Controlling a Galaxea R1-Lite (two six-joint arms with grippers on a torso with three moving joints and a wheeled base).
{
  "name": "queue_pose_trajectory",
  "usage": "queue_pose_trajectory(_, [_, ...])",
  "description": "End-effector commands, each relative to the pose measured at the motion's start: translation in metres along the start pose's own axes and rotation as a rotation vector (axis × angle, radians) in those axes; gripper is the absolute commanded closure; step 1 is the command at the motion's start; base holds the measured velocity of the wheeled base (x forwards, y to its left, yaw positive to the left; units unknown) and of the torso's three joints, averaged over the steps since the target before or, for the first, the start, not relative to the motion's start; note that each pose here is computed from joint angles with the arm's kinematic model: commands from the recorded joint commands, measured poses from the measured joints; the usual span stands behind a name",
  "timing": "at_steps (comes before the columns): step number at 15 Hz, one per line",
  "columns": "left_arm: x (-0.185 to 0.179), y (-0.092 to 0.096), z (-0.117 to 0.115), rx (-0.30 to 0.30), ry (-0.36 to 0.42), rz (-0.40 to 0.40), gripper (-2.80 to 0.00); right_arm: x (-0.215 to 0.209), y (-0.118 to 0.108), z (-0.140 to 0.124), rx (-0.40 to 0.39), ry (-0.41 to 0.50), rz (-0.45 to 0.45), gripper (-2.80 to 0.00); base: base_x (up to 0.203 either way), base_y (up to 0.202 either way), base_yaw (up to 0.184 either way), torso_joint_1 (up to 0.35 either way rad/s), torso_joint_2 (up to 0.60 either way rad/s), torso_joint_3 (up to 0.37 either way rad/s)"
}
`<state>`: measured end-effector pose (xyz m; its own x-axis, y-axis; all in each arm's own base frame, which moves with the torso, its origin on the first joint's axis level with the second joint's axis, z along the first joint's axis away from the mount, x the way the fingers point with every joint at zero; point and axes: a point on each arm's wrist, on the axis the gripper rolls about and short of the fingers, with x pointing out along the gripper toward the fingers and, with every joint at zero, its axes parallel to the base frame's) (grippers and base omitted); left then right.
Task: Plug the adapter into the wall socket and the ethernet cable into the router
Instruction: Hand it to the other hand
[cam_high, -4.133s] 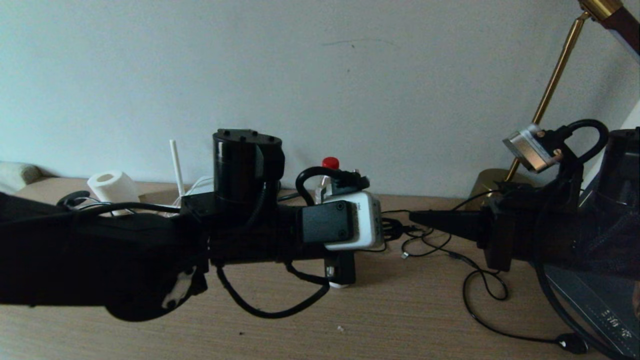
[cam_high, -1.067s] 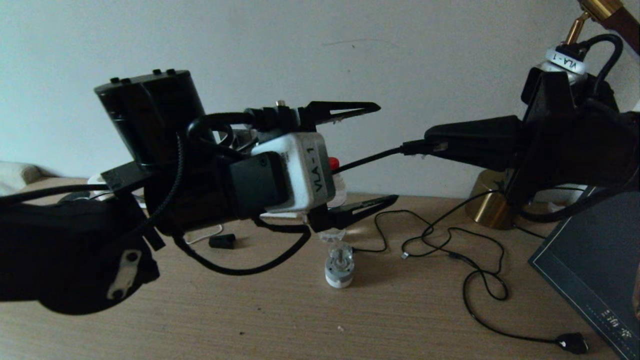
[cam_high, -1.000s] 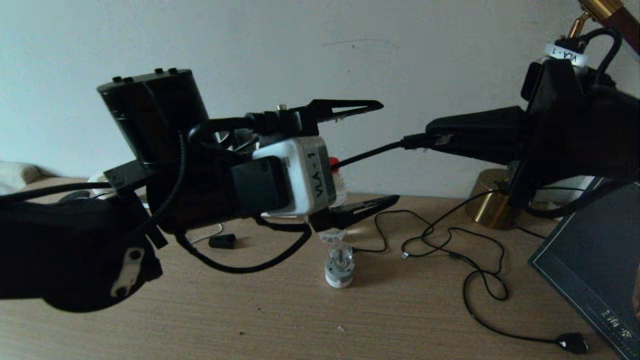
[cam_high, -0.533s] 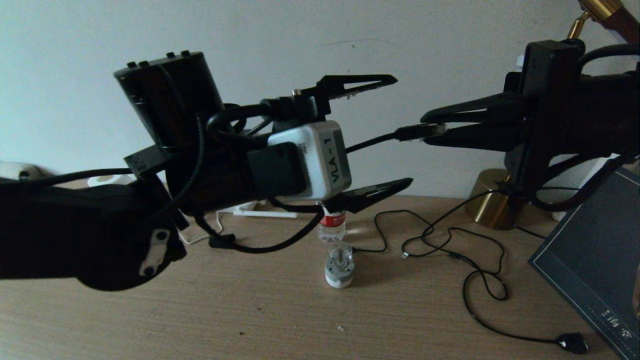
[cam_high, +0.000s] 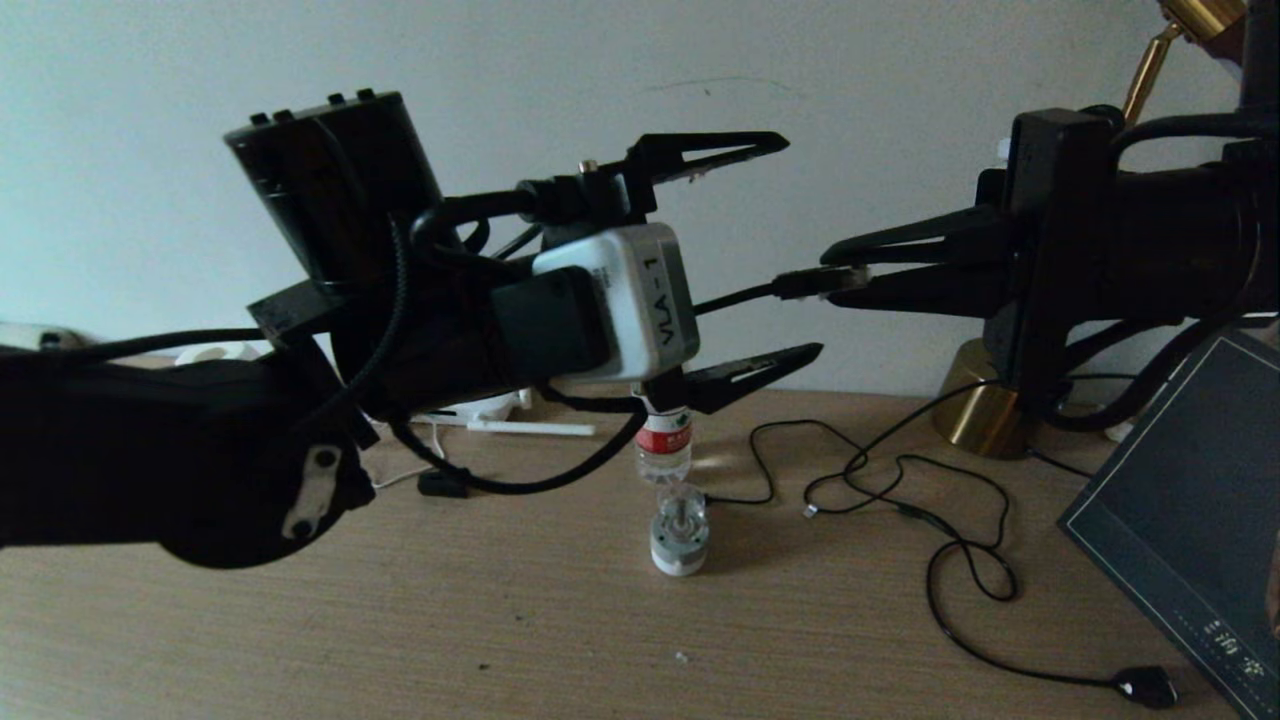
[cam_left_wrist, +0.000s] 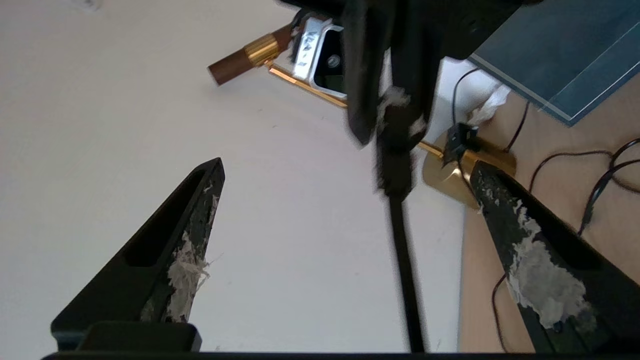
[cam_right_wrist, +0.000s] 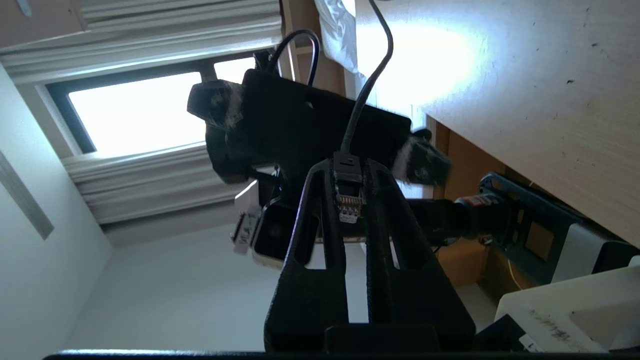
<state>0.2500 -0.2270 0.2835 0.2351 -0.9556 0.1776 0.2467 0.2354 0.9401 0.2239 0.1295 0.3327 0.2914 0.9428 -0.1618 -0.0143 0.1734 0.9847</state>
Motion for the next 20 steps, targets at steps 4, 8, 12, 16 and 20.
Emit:
queue_pose_trajectory(4, [-0.025, 0.001, -0.004, 0.002, 0.055, -0.001, -2.8, 0.006, -0.001, 0.004, 0.027, 0.067, 0.01, 0.0, 0.0, 0.0, 0.0, 0.0, 0.0, 0.0])
queue_pose_trajectory(8, [-0.034, -0.001, -0.014, -0.003, 0.095, 0.005, -2.8, 0.023, -0.008, 0.019, 0.05, 0.075, -0.011, 0.0, 0.0, 0.0, 0.0, 0.0, 0.0, 0.0])
queue_pose_trajectory(12, [-0.033, -0.003, -0.018, -0.017, 0.102, 0.005, -2.8, 0.024, -0.009, 0.02, 0.051, 0.074, -0.012, 0.0, 0.0, 0.0, 0.0, 0.0, 0.0, 0.0])
queue_pose_trajectory(16, [-0.027, -0.002, -0.022, -0.013, 0.102, 0.014, -2.8, 0.025, -0.009, 0.02, 0.052, 0.088, -0.011, 0.0, 0.0, 0.0, 0.0, 0.0, 0.0, 0.0])
queue_pose_trajectory(20, [-0.025, -0.004, -0.021, -0.015, 0.095, 0.01, -2.8, 0.024, -0.008, 0.02, 0.05, 0.087, -0.008, 0.0, 0.0, 0.0, 0.0, 0.0, 0.0, 0.0])
